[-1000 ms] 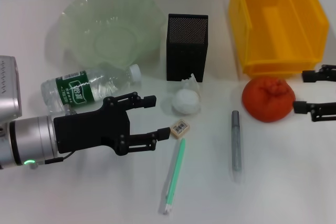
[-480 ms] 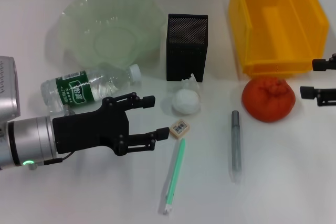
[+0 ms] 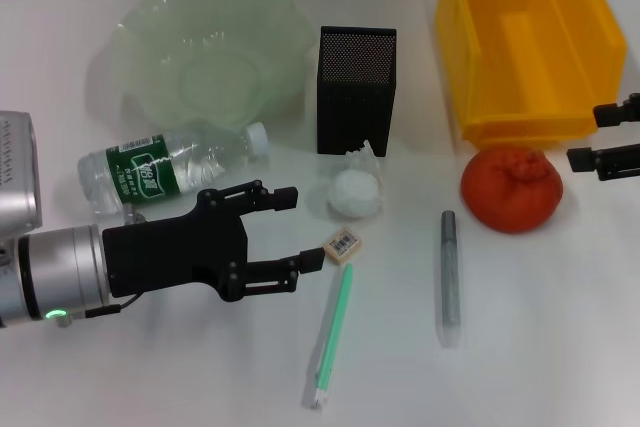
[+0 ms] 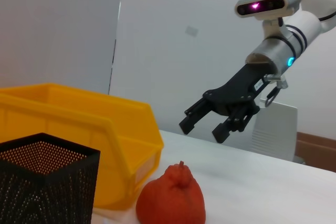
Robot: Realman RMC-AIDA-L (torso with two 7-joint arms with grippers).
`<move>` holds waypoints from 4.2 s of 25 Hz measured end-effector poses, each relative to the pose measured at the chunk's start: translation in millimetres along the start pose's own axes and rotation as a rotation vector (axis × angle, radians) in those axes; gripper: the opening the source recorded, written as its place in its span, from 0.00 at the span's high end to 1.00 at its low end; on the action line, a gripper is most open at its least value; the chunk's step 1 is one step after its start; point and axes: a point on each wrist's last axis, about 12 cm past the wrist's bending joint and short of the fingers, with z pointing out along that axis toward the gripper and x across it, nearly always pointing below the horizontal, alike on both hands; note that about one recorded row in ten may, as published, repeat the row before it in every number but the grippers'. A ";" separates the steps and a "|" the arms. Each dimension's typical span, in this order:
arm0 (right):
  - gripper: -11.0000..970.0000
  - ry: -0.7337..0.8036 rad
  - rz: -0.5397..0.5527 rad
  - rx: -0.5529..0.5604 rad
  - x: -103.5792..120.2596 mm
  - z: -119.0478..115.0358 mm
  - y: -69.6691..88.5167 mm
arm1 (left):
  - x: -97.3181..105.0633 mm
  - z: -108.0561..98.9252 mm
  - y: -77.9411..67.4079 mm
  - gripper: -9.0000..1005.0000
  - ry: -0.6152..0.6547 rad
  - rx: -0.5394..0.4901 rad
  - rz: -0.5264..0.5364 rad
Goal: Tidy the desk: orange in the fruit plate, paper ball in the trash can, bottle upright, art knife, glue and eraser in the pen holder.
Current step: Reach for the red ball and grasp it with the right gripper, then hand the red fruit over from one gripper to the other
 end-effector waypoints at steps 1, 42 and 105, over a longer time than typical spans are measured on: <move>0.14 0.009 -0.001 0.000 -0.7 1.4 -0.3 | 0.1 0.0 -0.2 0.26 -0.001 0.001 -0.001; 0.65 0.117 -0.107 0.004 12.4 62.8 6.6 | 4.5 -2.5 -3.1 0.30 -0.011 -0.021 -0.030; 0.90 -0.544 -0.299 -0.265 36.6 129.8 90.1 | -6.6 22.0 -1.5 0.35 -0.101 -0.005 0.019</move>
